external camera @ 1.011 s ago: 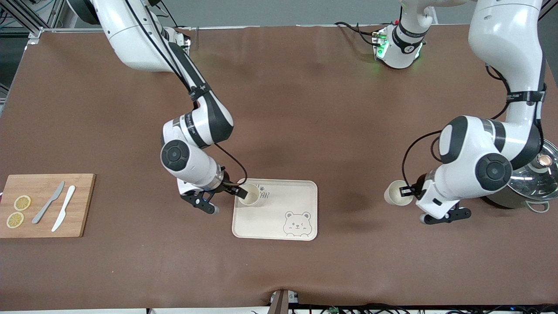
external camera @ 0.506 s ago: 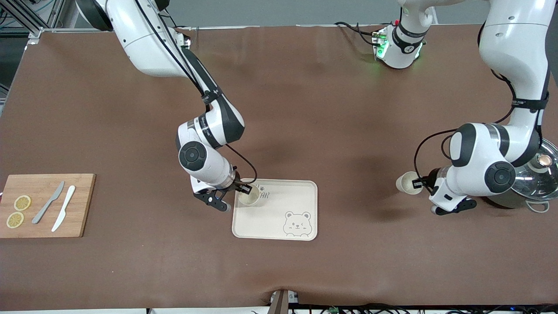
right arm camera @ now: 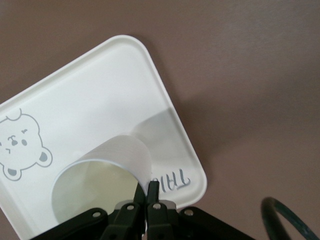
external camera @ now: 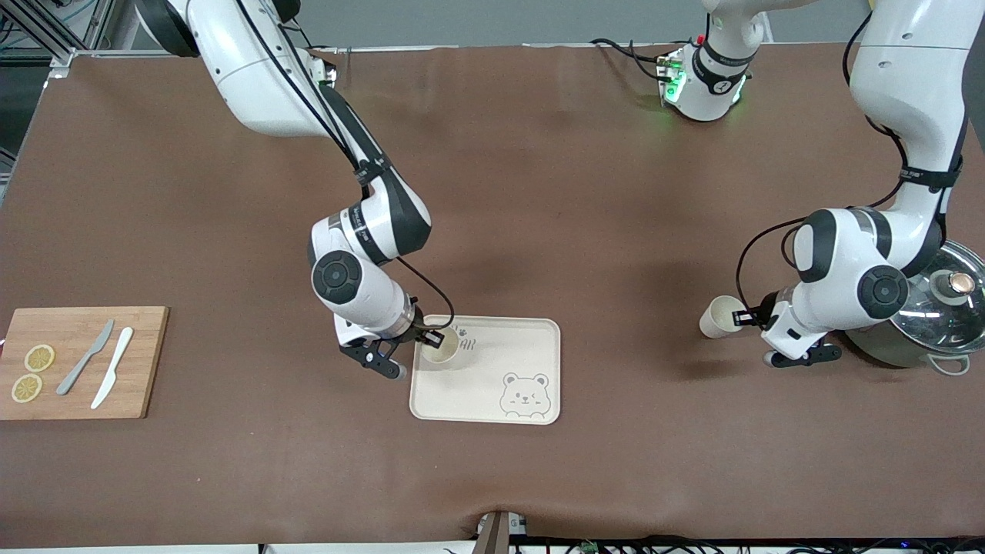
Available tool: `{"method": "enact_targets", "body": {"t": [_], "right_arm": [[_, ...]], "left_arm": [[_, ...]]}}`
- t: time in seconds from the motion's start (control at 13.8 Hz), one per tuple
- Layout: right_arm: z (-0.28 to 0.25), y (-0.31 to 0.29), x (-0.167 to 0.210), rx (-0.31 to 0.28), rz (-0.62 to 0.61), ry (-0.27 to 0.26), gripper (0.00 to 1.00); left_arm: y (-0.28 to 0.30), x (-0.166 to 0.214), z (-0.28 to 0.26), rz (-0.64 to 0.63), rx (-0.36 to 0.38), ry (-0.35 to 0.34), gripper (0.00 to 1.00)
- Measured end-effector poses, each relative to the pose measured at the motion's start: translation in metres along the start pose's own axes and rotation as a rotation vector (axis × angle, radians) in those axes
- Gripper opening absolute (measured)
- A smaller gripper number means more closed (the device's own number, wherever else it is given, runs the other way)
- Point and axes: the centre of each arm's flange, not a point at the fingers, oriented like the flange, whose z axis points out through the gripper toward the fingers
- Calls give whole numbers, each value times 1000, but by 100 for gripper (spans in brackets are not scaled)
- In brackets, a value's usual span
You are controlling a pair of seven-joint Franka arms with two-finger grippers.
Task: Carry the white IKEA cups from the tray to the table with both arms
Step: 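Lift the cup with the left gripper while the right gripper grasps another, then set down the cup with the left gripper while the right gripper carries another, then place the cup with the right gripper while the left gripper withdraws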
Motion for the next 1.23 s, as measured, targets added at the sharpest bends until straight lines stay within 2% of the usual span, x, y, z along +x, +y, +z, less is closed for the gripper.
{"method": "enact_targets", "body": {"t": [0.22, 0.43, 0.51, 0.65, 0.79, 1.01, 1.23], "right_arm": [[-43, 19, 27, -67, -1, -44, 2], [-73, 80, 74, -139, -54, -39, 2], [-81, 108, 90, -149, -86, -48, 2], [-94, 168, 110, -159, -134, -81, 2], [-101, 212, 114, -182, -176, -103, 2], [-95, 280, 121, -165, -262, -93, 2], [-61, 344, 122, -157, -296, -83, 2]], "left_arm": [[3, 6, -39, 4, -5, 70, 68], [4, 10, -102, 3, -6, 145, 97], [3, 10, -124, 0, -4, 156, 100], [-2, 13, -159, -13, -1, 170, 100], [-13, 17, -181, -34, -3, 184, 100], [-43, 23, -209, -76, -8, 224, 100], [-47, 19, -241, -84, -8, 247, 100]]}}
